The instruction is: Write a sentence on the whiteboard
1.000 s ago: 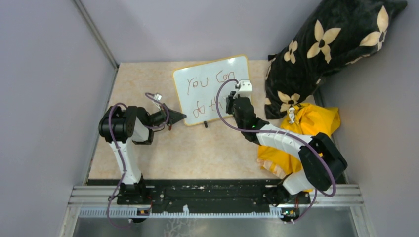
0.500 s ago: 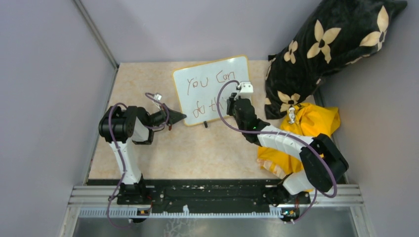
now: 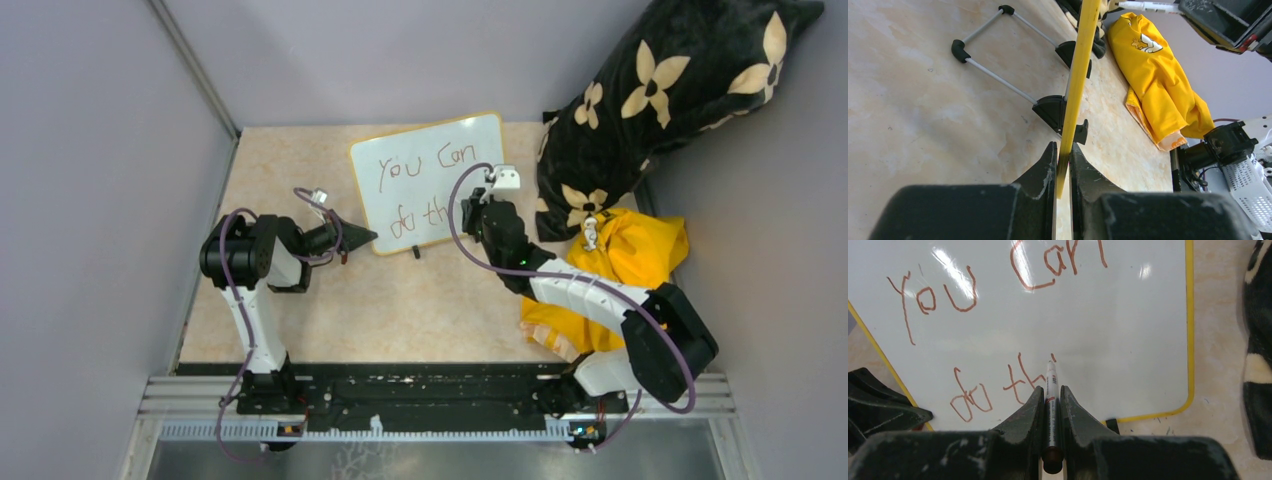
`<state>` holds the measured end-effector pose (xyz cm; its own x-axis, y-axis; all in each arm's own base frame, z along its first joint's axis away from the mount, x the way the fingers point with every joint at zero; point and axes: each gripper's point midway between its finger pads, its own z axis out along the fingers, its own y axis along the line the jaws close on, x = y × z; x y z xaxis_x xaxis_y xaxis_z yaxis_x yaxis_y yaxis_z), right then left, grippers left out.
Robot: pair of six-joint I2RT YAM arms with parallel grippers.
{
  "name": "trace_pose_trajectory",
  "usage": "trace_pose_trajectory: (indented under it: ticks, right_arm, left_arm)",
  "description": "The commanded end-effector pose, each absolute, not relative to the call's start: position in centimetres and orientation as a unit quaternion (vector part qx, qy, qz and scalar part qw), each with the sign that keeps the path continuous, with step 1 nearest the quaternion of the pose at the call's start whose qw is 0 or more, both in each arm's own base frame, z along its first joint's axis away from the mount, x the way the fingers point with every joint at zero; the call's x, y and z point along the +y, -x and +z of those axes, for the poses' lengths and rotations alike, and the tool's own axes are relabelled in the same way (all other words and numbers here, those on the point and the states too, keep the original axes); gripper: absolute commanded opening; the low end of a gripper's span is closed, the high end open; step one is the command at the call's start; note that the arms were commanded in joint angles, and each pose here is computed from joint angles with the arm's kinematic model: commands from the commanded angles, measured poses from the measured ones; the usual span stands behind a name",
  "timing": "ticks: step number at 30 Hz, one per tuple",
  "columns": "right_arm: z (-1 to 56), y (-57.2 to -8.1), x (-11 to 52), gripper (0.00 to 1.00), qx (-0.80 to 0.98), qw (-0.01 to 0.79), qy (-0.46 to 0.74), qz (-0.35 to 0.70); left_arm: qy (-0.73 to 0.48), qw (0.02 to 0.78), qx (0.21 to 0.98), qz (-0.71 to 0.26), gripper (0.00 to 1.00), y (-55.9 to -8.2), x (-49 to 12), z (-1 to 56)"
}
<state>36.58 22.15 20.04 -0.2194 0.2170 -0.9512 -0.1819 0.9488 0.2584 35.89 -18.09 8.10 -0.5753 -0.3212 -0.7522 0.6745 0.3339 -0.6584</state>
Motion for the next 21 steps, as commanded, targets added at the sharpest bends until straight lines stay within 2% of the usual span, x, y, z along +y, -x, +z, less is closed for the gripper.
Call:
trace_pose_trajectory:
  ticks: [1,21]
  right_arm:
    - [20.2,-36.5,21.9,0.0,0.759,0.626,-0.022,0.176]
    - [19.0,-37.3,22.5,0.0,0.765,0.619,-0.031,0.173]
  left_arm:
    - [-0.128,0.432,0.689,-0.568,0.0,-35.7,-18.4,7.7]
    - [-0.129,0.431,0.689,-0.568,0.0,-35.8,-18.4,7.8]
